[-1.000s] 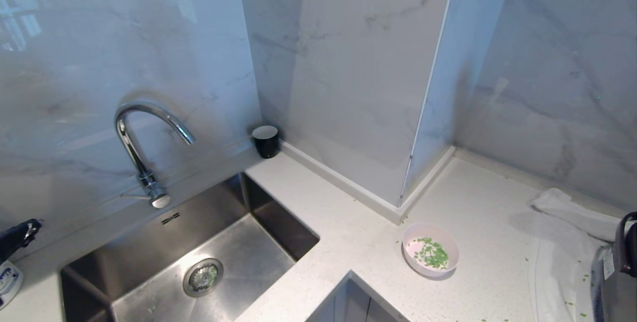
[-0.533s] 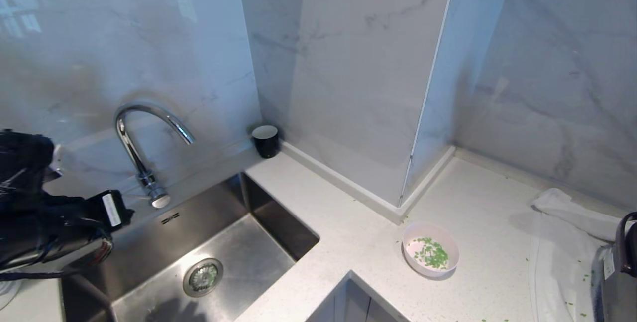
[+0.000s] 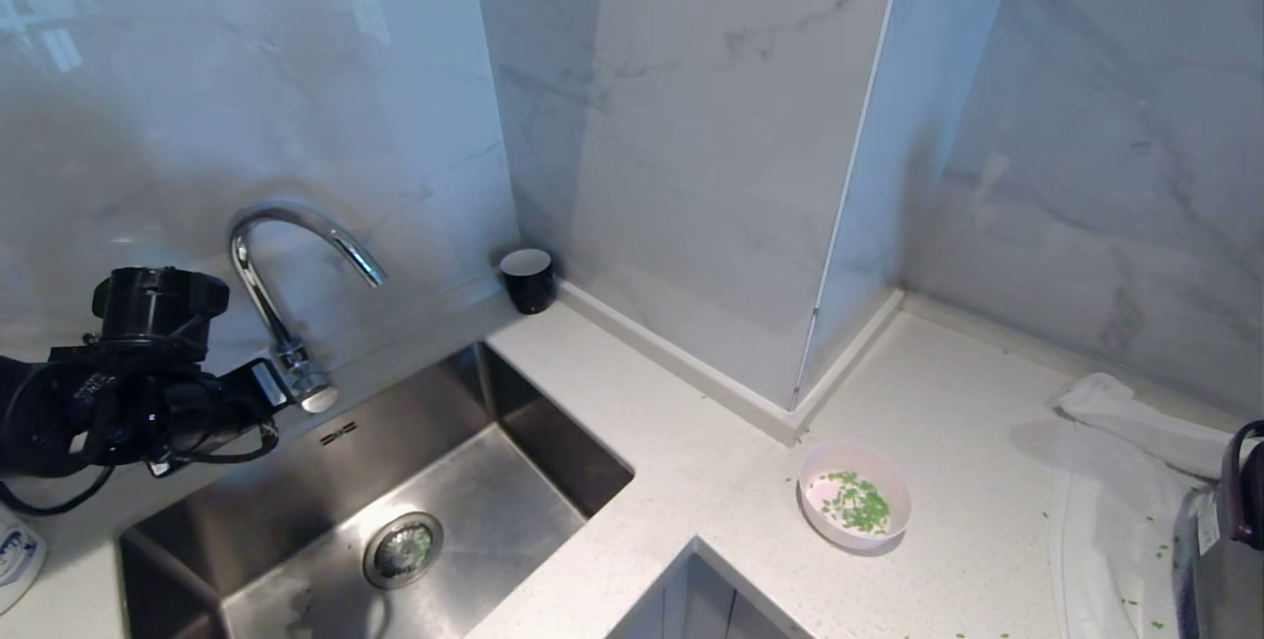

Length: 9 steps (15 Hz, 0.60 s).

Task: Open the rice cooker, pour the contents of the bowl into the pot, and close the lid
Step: Turn on the tap

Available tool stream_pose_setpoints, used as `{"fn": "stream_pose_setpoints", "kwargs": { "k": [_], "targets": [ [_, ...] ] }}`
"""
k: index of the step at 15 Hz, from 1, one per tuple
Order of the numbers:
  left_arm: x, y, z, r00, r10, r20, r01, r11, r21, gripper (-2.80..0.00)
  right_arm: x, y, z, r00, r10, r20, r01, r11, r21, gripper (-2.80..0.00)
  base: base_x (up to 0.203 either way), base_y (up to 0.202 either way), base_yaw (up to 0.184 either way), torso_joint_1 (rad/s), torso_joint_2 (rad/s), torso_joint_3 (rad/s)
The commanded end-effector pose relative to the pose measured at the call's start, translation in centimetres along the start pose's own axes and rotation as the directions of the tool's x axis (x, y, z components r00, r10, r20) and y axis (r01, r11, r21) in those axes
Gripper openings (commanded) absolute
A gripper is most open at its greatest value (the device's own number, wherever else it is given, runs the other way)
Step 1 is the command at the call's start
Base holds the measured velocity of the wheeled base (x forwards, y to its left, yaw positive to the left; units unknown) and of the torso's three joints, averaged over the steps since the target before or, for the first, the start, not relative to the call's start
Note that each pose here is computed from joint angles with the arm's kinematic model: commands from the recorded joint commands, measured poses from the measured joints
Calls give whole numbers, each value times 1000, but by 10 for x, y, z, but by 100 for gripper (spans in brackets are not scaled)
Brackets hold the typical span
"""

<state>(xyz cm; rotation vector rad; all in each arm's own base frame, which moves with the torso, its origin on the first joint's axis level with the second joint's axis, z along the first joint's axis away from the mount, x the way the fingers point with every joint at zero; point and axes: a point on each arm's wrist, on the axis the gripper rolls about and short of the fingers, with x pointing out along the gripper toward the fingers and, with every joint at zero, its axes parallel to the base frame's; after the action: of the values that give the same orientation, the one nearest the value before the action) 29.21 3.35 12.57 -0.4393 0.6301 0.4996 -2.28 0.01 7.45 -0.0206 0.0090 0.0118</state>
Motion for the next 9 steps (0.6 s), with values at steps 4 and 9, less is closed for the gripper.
{"fn": "stream_pose_setpoints", "kwargs": {
  "k": [4, 9],
  "targets": [
    [55, 5, 6, 997, 20, 79, -24, 998, 52, -245, 0, 0, 0, 1000, 1, 0, -1, 1000, -1, -280, 0, 0, 0, 0, 0, 0],
    [92, 8, 20, 990, 60, 129, -68, 996, 58, 0, 0, 0, 0, 1000, 1, 0, -1, 1000, -2, -280, 0, 0, 0, 0, 0, 0]
  ]
}}
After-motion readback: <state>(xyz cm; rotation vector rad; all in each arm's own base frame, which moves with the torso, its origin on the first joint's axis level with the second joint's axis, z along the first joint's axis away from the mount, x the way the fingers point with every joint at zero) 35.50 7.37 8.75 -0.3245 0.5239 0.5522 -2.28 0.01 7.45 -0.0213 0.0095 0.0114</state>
